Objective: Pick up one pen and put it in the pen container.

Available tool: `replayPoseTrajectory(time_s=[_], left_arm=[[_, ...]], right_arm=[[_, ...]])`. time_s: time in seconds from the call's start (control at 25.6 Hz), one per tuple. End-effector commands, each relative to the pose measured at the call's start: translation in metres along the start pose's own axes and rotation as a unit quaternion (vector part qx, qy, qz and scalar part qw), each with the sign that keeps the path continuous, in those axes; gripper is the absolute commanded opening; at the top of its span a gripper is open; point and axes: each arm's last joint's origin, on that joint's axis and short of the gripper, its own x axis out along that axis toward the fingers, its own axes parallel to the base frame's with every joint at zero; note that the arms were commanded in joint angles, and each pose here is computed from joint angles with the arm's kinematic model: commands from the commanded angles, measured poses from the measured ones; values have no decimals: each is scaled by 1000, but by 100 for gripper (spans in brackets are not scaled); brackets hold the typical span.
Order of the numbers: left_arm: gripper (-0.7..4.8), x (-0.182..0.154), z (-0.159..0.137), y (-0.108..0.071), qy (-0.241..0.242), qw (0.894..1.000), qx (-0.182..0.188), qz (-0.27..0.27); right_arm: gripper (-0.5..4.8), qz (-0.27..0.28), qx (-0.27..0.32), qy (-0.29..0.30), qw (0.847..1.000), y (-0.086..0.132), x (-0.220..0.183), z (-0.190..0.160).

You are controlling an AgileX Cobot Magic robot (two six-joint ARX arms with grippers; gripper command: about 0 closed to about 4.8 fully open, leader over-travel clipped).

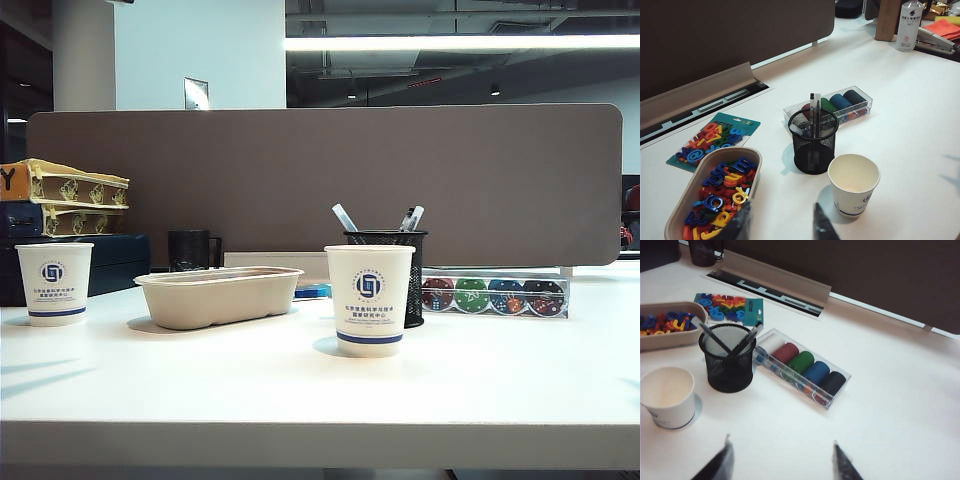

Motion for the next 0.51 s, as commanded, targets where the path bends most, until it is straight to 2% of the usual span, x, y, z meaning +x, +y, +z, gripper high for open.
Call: replayPoseTrajectory(time_s=[0.04, 0.23, 0.51], left_arm=[[152, -5, -1, -1, -4, 1000, 0, 14], [152, -15, -10, -4, -10, 1000, 0, 25], [151, -30, -38, -11, -8, 999, -22, 42]], right_arm=[[242, 0, 2, -1, 1000, 1, 0, -8], [242, 2, 13, 5, 1000, 3, -1, -18], [242, 5, 13, 9, 1000, 6, -1, -30]])
